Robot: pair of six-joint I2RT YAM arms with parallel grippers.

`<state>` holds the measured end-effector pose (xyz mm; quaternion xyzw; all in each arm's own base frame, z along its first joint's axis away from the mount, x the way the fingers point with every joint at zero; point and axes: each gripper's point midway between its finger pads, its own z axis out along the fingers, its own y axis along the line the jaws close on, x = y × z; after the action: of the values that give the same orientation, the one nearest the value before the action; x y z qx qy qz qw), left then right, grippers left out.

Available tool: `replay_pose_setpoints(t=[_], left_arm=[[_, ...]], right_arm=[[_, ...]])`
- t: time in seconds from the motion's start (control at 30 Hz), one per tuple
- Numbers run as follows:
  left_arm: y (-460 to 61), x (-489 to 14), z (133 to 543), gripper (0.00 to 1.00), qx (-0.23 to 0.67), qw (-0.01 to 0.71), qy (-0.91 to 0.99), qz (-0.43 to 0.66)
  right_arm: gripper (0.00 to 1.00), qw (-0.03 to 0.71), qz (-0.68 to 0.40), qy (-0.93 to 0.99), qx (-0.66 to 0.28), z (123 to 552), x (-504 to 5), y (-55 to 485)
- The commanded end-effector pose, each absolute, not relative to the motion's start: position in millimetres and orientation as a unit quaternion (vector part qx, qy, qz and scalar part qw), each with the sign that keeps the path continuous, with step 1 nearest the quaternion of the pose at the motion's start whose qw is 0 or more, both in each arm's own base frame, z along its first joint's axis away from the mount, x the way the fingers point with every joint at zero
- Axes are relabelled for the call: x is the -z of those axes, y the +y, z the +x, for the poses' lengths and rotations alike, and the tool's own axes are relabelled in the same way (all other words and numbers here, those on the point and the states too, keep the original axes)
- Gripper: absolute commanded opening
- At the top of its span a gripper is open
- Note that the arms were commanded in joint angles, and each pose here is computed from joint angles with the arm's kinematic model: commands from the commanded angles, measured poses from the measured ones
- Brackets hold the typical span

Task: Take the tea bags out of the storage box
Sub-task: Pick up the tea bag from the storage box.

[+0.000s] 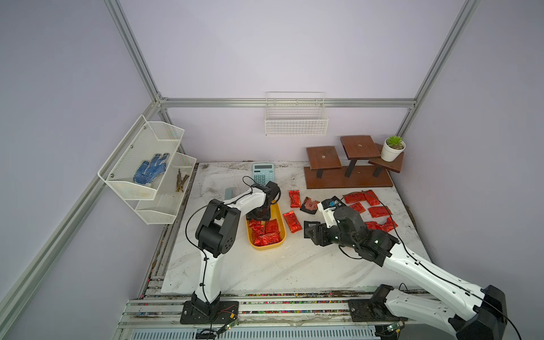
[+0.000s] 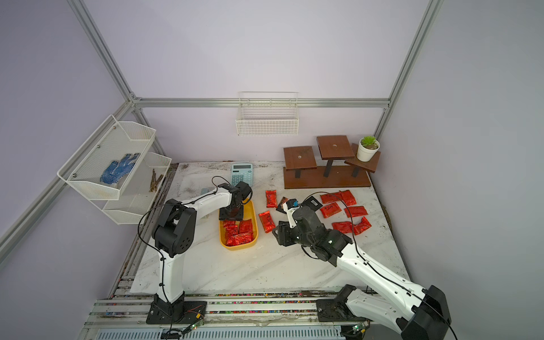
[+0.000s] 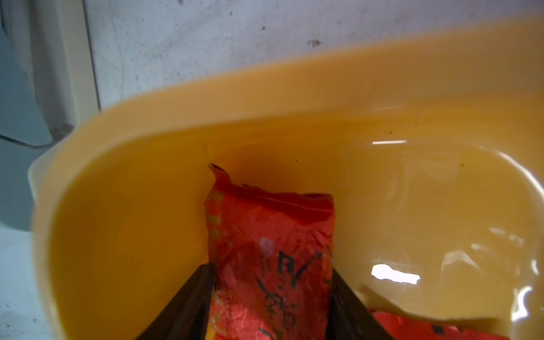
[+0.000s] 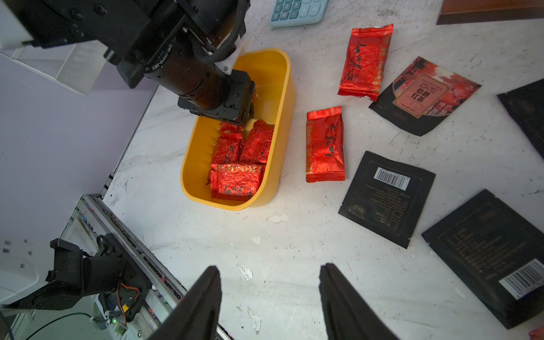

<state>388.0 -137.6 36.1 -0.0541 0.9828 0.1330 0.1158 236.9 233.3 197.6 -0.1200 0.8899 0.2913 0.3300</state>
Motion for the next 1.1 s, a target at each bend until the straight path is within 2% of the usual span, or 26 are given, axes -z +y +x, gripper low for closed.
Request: replay_pose_setpoints(t=[0.0,0.2,0.33,0.7,0.93,1.07], left_arm=[[-137,-40,392,0.47,-0.123,0.125,0.983,-0.05],[-137,-43,391,0.23,-0.119,0.129,0.983,-0.047],[-138,-53,390,0.16,-0.112,0.138,0.983,-0.047],[-157,-132,373,0.14,-0.082,0.197,0.977,-0.011],[-217,-193,336,0.16,0.001,0.239,0.967,0.091],[-253,-206,308,0.16,0.038,0.238,0.958,0.153]], right_arm=[[0.58,0.33,-0.117,0.887,-0.3,239,-196,239],[0.58,0.325,-0.113,0.89,-0.299,242,-192,241],[0.58,0.326,-0.113,0.89,-0.297,243,-192,241],[0.57,0.355,-0.097,0.891,-0.266,251,-206,227],[0.57,0.404,-0.031,0.886,-0.226,261,-244,179],[0.57,0.415,0.025,0.876,-0.243,264,-263,140]])
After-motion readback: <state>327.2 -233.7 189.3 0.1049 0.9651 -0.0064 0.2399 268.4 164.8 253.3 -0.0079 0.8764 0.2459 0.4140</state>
